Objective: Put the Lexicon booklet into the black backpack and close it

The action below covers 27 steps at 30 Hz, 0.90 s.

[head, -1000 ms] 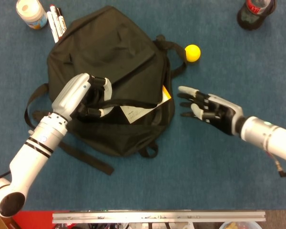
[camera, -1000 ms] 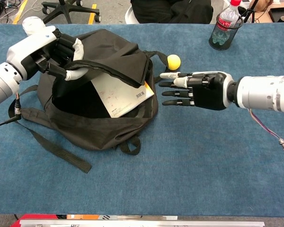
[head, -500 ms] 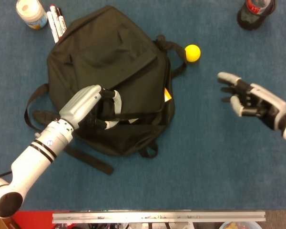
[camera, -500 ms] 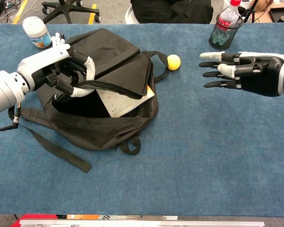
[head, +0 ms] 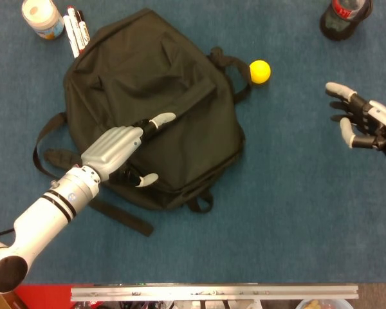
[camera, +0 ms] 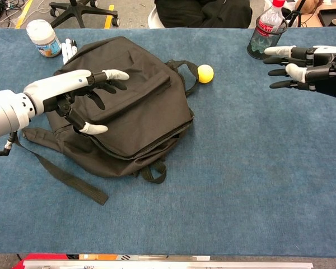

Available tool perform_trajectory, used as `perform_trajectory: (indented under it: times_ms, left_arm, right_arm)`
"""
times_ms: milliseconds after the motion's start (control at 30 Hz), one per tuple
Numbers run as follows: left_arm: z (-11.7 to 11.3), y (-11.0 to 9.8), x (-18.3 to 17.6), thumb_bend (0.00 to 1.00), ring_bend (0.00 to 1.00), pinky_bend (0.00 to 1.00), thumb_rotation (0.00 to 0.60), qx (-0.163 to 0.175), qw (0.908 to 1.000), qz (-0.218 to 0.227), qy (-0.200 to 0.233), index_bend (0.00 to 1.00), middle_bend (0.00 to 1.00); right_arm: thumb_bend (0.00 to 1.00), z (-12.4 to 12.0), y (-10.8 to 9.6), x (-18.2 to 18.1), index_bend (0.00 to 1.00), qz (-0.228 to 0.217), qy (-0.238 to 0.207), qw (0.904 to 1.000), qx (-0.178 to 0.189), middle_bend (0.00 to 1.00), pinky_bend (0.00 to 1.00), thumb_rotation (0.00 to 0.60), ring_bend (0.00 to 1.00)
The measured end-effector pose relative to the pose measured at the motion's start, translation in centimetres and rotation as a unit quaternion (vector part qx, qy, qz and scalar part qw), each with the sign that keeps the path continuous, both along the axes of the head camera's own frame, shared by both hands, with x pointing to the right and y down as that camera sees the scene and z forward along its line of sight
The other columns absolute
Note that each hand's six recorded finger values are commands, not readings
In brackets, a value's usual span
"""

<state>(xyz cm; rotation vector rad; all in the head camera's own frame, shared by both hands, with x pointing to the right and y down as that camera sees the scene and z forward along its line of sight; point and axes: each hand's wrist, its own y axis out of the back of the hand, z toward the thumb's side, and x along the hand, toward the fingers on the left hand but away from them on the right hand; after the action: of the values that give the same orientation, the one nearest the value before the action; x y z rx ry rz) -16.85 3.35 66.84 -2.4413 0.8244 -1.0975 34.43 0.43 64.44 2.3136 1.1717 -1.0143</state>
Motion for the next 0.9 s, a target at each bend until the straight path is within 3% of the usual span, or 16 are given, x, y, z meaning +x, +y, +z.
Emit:
perform_trajectory:
  times_ms: [300, 500, 700, 900]
  left_arm:
    - [0.2, -0.6, -0.5, 0.23, 0.09, 0.25, 0.600, 0.045, 0.9987, -0.016, -0.018, 0.00, 0.09]
    - [0.2, -0.8, -0.9, 0.23, 0.09, 0.25, 0.600, 0.067, 0.9974, -0.016, -0.024, 0.00, 0.09]
    - [0.4, -1.1, -1.6, 0.23, 0.08, 0.24, 0.600, 0.105, 0.9935, -0.017, -0.039, 0.00, 0.08]
    - [0.8, -1.3, -2.7, 0.23, 0.07, 0.23, 0.600, 0.133, 0.9895, -0.028, -0.049, 0.00, 0.07]
  right_arm:
    - [0.70, 0.5, 0.2, 0.9, 0.00, -0.057, 0.065, 0.9955, 0.040, 0.00, 0.10, 0.600, 0.00]
    - [0.69, 0.8, 0.0, 1.6, 0.00, -0.107, 0.124, 0.9823, 0.090, 0.00, 0.10, 0.600, 0.00]
    - [0.69, 1.2, -0.5, 2.6, 0.00, -0.162, 0.202, 0.9524, 0.161, 0.02, 0.10, 0.600, 0.00]
    - [0.67, 1.7, -0.9, 3.9, 0.00, -0.216, 0.289, 0.9045, 0.227, 0.02, 0.10, 0.600, 0.00]
